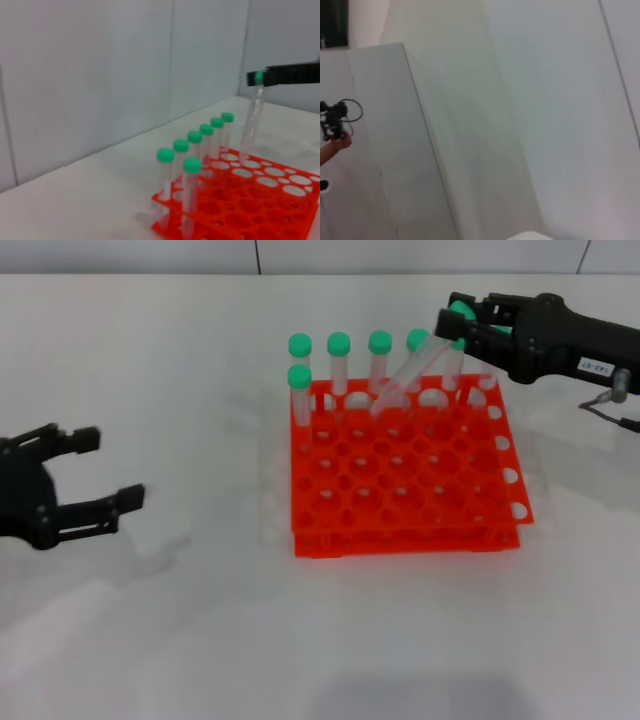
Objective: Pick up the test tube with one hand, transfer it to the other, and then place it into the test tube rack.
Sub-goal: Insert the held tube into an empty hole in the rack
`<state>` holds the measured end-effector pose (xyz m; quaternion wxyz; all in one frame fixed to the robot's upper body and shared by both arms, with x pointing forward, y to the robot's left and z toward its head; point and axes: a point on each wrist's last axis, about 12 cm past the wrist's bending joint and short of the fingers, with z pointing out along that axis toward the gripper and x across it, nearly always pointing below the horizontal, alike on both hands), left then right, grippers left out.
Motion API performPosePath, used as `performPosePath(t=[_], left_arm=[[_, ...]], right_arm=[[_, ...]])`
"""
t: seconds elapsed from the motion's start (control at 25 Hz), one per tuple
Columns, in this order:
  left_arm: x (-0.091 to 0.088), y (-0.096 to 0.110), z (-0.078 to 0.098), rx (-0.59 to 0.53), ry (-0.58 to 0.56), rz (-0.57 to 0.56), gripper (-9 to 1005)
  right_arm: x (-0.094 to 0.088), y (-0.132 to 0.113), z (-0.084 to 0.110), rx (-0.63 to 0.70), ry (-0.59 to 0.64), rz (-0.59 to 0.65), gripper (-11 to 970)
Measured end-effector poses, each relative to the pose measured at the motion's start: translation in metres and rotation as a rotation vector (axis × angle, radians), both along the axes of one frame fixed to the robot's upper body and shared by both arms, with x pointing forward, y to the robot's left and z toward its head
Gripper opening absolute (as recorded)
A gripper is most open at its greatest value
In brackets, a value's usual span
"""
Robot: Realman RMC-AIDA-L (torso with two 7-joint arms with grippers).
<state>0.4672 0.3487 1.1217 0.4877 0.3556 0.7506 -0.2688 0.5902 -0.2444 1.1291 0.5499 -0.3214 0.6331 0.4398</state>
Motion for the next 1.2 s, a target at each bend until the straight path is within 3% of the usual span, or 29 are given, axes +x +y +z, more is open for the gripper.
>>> performPosePath(t=[0.24, 0.48, 1.2], left_arm=[[-0.007, 0.015, -0.018, -0.054, -0.014, 0.058, 878], [-0.008, 0.015, -0.026, -0.058, -0.009, 0.054, 878], [0.002, 0.004, -0.032, -0.076, -0.003, 0.015, 879]], right_arm=[[0.005, 0.01, 0.008, -0.042, -0.02, 0.046, 261], [0.013, 0.024, 0.019, -0.075, -0.04, 0.078, 261], [0.036, 0.063, 0.037, -0.219, -0.051, 0.16, 261]])
